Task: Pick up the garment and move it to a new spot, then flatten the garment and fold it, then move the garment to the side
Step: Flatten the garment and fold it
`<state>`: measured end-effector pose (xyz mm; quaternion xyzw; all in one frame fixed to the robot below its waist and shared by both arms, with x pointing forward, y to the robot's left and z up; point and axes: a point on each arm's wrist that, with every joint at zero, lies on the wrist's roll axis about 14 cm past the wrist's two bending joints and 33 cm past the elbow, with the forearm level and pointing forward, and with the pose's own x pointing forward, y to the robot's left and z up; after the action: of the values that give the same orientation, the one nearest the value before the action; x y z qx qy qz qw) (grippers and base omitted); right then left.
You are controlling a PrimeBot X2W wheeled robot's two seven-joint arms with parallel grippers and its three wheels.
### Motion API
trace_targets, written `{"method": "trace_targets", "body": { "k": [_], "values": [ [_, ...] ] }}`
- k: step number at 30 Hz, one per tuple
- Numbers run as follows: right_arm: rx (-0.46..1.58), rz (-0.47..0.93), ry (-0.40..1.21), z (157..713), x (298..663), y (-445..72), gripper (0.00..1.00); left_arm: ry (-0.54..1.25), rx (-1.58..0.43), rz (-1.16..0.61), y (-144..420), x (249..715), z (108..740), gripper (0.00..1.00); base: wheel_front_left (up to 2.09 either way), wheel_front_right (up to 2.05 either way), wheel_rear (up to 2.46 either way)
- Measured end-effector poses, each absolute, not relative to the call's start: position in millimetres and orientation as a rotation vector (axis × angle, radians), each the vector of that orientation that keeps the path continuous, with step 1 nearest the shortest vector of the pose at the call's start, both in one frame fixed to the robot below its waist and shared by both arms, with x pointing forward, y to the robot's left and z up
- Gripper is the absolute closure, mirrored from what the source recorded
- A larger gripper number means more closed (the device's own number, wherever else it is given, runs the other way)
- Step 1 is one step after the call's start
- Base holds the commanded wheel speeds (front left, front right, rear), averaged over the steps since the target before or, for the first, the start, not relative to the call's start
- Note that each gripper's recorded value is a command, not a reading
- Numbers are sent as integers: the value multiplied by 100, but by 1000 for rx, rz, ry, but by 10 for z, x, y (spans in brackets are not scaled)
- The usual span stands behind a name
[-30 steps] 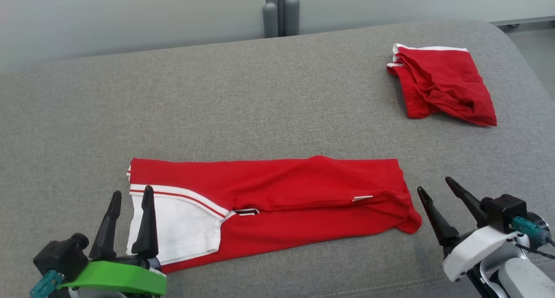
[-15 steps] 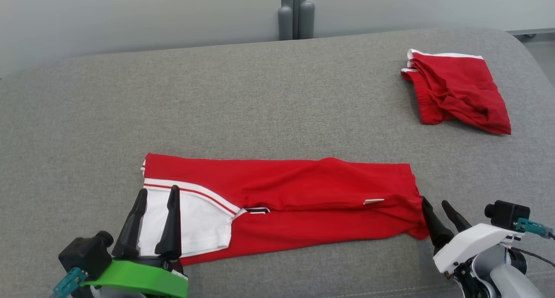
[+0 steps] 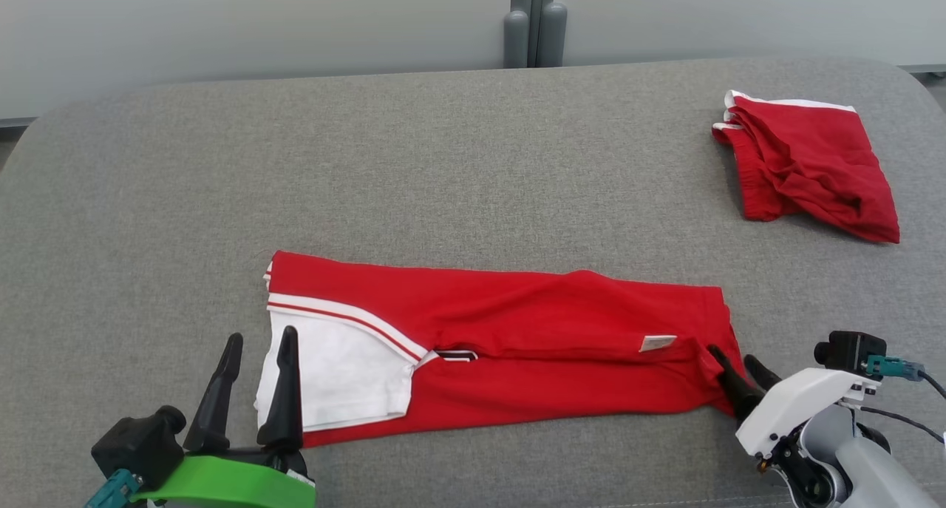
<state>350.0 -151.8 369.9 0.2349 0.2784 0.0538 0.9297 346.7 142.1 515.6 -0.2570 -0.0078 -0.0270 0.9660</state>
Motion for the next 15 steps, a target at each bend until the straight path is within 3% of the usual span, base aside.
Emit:
{"method": "trace_targets", "body": {
  "k": [6, 9, 10, 11, 12, 15],
  "values": [
    [486, 135, 629, 3622, 3460, -1442, 3, 0, -521, -50, 1421, 3438, 5123, 0, 0, 0, 0],
    [487, 143, 640, 3620, 3480, -1408, 17, 5, -520, -48, 1422, 3434, 5117, 0, 0, 0, 0],
    [493, 144, 643, 3623, 3493, -1392, 30, 5, -521, -50, 1419, 3438, 5126, 0, 0, 0, 0],
    [499, 147, 645, 3625, 3504, -1369, 37, 1, -521, -51, 1420, 3442, 5138, 0, 0, 0, 0],
    [501, 151, 649, 3624, 3512, -1345, 51, 0, -521, -52, 1418, 3446, 5145, 0, 0, 0, 0],
    [497, 166, 663, 3615, 3526, -1296, 69, 4, -520, -55, 1409, 3454, 5138, 0, 0, 0, 0]
  ]
}}
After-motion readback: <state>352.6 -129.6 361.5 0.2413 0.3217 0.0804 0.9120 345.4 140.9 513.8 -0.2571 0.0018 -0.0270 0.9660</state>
